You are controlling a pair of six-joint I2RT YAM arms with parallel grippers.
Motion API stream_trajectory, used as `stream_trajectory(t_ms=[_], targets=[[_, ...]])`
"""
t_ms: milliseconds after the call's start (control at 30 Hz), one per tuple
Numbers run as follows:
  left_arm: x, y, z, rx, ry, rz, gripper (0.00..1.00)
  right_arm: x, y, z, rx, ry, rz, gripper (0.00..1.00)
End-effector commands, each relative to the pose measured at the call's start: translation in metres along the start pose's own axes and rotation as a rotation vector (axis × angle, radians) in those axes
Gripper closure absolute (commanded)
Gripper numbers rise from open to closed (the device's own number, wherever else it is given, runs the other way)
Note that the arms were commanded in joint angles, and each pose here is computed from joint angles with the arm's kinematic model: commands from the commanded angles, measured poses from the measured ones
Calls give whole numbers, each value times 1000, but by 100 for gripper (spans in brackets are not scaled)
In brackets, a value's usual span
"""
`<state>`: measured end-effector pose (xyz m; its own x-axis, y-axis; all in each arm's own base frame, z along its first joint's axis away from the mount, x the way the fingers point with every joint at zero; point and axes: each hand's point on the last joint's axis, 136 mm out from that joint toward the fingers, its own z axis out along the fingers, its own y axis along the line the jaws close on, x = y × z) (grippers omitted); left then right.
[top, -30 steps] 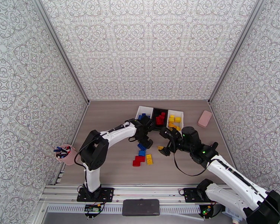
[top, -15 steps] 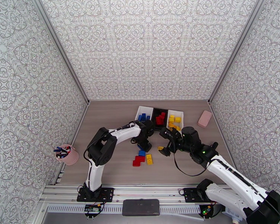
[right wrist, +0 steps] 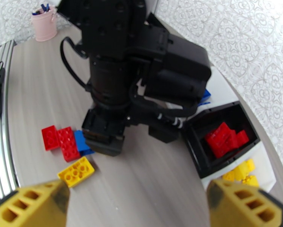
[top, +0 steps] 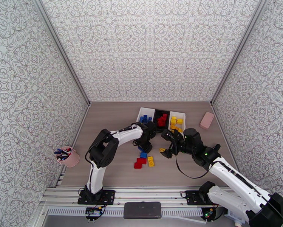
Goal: Sort the legos into containers by color
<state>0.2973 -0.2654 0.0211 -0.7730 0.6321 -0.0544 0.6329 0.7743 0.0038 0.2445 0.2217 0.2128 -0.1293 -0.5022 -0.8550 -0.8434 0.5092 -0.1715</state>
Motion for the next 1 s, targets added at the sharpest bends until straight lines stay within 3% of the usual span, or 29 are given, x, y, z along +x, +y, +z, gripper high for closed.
stream_trajectory(t_ms=[0, 700, 967], targets=[[-5, 0, -12, -20, -34, -12, 38, -3, -2, -2, 8, -15, 9, 0], [-62, 28, -149, -36, -635, -173, 43, -40, -37, -11, 182, -154, 88, 1], [-86, 49, -177, 10, -838, -291, 43, -49, -64, -7, 302, -194, 167, 0]])
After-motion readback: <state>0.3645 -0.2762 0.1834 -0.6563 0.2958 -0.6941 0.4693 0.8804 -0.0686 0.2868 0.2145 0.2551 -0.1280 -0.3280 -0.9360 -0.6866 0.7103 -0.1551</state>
